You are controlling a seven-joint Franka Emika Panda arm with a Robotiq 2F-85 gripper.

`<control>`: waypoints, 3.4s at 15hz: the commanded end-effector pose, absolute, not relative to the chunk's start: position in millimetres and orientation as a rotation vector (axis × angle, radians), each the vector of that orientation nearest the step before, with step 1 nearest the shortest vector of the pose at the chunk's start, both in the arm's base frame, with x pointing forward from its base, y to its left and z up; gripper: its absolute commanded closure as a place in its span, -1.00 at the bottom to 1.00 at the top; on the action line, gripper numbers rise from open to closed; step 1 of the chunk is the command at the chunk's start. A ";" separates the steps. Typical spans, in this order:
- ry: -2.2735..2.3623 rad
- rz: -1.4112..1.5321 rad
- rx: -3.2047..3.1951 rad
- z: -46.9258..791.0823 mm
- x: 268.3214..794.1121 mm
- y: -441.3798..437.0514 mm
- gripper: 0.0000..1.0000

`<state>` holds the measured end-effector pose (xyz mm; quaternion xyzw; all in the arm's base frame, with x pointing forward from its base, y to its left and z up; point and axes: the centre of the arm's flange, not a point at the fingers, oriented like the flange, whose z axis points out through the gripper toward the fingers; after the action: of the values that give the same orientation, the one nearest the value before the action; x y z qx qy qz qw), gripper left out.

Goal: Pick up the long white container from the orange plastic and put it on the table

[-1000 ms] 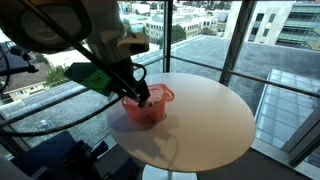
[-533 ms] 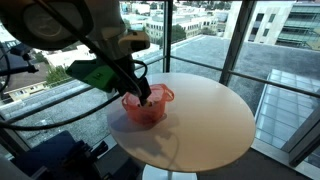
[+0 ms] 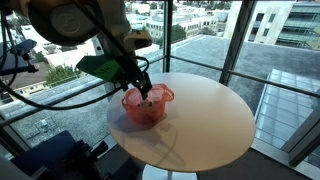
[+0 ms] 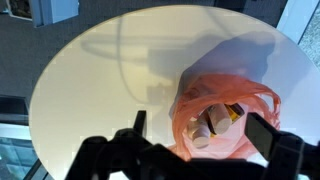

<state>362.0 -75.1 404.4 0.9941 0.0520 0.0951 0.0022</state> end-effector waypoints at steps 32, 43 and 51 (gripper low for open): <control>0.235 0.195 3.111 296.7 480.3 2.3 -1.00; 0.355 0.230 3.139 264.8 504.9 33.6 -1.00; 0.425 0.223 3.140 248.2 523.0 44.9 -1.00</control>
<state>508.2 46.8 252.9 0.9906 0.1210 0.0620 -0.0110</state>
